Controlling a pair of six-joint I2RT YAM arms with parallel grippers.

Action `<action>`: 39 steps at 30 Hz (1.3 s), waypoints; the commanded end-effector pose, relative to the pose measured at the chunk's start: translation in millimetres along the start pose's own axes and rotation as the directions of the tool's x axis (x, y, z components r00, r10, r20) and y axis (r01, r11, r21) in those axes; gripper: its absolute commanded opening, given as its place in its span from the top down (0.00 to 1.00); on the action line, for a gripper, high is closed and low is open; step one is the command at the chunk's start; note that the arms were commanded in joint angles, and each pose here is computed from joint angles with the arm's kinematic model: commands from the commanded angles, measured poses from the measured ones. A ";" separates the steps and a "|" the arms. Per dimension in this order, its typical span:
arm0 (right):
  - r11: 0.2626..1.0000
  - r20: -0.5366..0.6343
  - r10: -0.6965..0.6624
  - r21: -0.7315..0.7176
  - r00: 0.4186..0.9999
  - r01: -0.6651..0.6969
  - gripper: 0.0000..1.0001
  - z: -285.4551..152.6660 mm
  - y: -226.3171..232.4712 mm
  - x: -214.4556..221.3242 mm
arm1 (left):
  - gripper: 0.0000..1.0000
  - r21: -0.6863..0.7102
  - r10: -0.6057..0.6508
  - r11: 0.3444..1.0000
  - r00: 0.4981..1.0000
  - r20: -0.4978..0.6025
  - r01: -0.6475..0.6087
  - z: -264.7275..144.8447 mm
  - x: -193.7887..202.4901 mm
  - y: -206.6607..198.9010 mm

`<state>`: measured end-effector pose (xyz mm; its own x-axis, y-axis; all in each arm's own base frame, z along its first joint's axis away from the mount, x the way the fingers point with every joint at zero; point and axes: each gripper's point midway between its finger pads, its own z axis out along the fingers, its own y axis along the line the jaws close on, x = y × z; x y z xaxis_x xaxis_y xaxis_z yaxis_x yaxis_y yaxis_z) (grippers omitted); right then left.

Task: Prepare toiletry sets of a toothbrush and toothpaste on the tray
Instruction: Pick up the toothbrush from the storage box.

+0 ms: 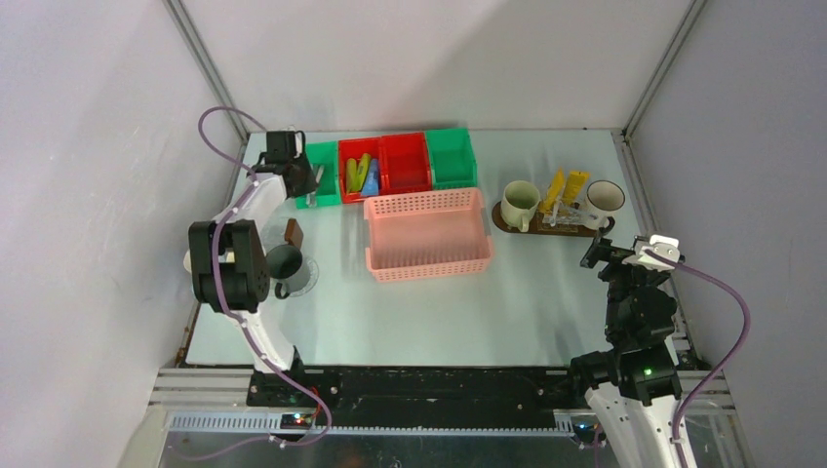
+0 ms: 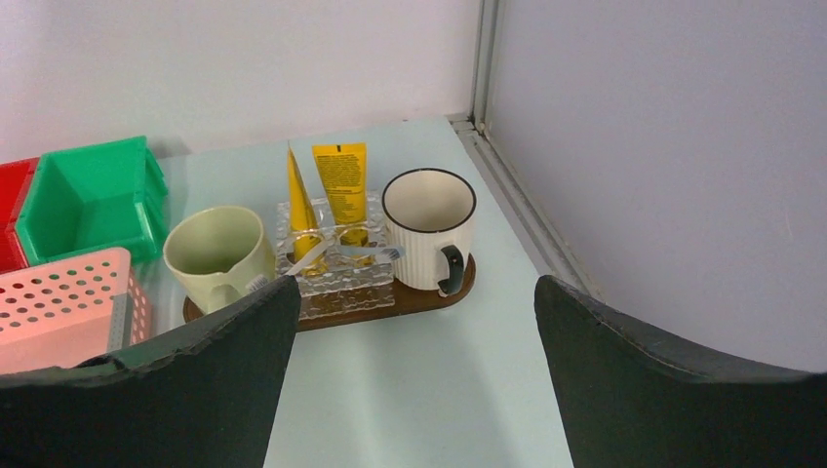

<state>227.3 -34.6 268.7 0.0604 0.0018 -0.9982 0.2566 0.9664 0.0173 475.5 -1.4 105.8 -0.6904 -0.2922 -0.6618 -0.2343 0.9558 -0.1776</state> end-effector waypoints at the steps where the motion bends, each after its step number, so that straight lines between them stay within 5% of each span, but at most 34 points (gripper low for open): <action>1: 0.999 0.035 0.025 -0.025 0.999 -0.024 0.08 -1.3 5.0 -8.9 | 0.94 0.021 -0.011 1.000 0.999 0.043 0.010 -13.7 -14.4 -6.9; 17: 0.999 0.029 0.023 -0.033 0.999 -0.022 0.08 -1.5 7.2 -7.3 | 0.90 -0.020 -0.057 0.998 0.998 0.006 0.057 13.1 15.5 -36.7; 39: 0.999 0.031 0.024 -0.030 0.999 -0.024 0.08 -0.8 7.2 -6.0 | 0.63 -0.004 -0.147 0.989 0.984 0.103 0.148 19.7 17.4 -33.6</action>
<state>228.1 -27.7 267.3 0.0601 0.0038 -0.9982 0.2267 0.9738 0.0173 472.2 -40.4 59.9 -0.6652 -0.3894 -0.6371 -0.3300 0.9187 -0.2169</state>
